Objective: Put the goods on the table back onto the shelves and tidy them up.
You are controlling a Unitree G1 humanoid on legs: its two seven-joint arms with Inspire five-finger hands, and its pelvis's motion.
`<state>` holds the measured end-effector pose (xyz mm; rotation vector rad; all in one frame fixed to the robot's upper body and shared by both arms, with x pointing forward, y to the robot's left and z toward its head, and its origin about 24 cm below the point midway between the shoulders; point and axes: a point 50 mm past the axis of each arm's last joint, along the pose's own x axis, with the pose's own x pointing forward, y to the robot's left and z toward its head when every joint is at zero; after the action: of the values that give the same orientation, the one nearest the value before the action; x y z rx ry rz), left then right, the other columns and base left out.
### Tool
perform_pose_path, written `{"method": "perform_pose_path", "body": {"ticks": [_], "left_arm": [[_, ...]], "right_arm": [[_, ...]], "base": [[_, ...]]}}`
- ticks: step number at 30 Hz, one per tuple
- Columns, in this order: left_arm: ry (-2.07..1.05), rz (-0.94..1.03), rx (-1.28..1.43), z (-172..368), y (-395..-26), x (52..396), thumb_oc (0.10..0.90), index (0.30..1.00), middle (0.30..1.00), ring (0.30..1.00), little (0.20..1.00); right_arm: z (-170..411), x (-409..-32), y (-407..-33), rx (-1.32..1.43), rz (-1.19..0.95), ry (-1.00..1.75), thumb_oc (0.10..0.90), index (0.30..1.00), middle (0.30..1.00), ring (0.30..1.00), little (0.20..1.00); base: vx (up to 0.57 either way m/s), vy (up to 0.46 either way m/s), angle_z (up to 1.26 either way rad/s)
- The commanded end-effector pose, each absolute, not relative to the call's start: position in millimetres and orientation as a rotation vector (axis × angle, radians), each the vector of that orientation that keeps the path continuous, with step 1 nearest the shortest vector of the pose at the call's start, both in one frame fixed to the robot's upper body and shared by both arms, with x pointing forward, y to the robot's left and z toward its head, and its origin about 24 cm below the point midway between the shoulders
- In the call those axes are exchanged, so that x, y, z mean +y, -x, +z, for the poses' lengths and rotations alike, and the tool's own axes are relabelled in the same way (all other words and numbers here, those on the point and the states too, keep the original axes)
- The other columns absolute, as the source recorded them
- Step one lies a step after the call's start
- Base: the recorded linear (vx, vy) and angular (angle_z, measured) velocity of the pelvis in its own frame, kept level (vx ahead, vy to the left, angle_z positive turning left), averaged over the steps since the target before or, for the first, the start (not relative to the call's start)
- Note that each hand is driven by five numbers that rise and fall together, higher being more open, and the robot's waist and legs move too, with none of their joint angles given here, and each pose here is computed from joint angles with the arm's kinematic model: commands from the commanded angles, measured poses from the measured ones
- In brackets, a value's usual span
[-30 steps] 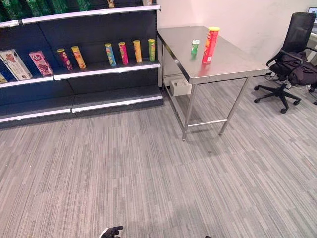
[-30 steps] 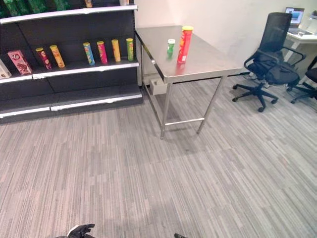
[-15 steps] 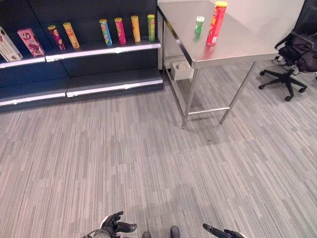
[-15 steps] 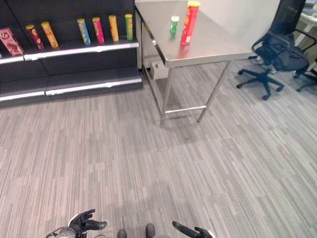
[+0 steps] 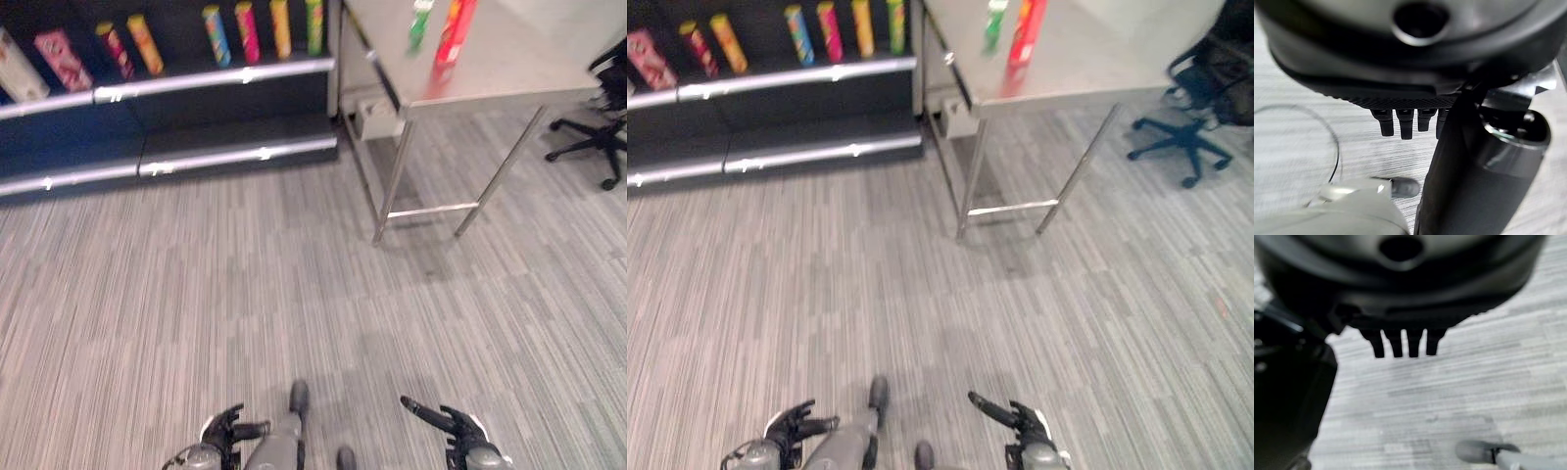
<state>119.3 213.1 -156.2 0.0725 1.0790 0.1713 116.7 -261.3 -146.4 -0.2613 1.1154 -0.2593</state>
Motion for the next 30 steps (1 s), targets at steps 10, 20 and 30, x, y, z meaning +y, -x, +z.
{"method": "perform_pose_path", "body": {"ticks": [10,20,30], "left_arm": [[-0.235,0.086,1.0,-144.8,-140.8,227.3,0.8,0.9,0.9,0.9,0.9],[-0.152,0.073,0.98,-146.0,-144.8,211.0,0.8,0.9,0.9,0.9,0.9],[-0.073,0.132,0.993,-149.6,-136.6,206.3,0.8,0.9,0.9,0.9,0.9]], "right_arm": [[-142.0,-279.1,-106.9,1.118,-0.288,0.268,0.8,0.9,0.9,0.9,0.9],[-135.3,-293.4,-108.0,1.1,-0.275,0.331,0.8,0.9,0.9,0.9,0.9],[-141.0,-289.8,-97.3,1.154,-0.287,0.348,0.8,0.9,0.9,0.9,0.9]], "base": [[0.37,-0.007,-0.15],[0.26,-0.28,0.67],[0.2,0.071,-0.3]]}}
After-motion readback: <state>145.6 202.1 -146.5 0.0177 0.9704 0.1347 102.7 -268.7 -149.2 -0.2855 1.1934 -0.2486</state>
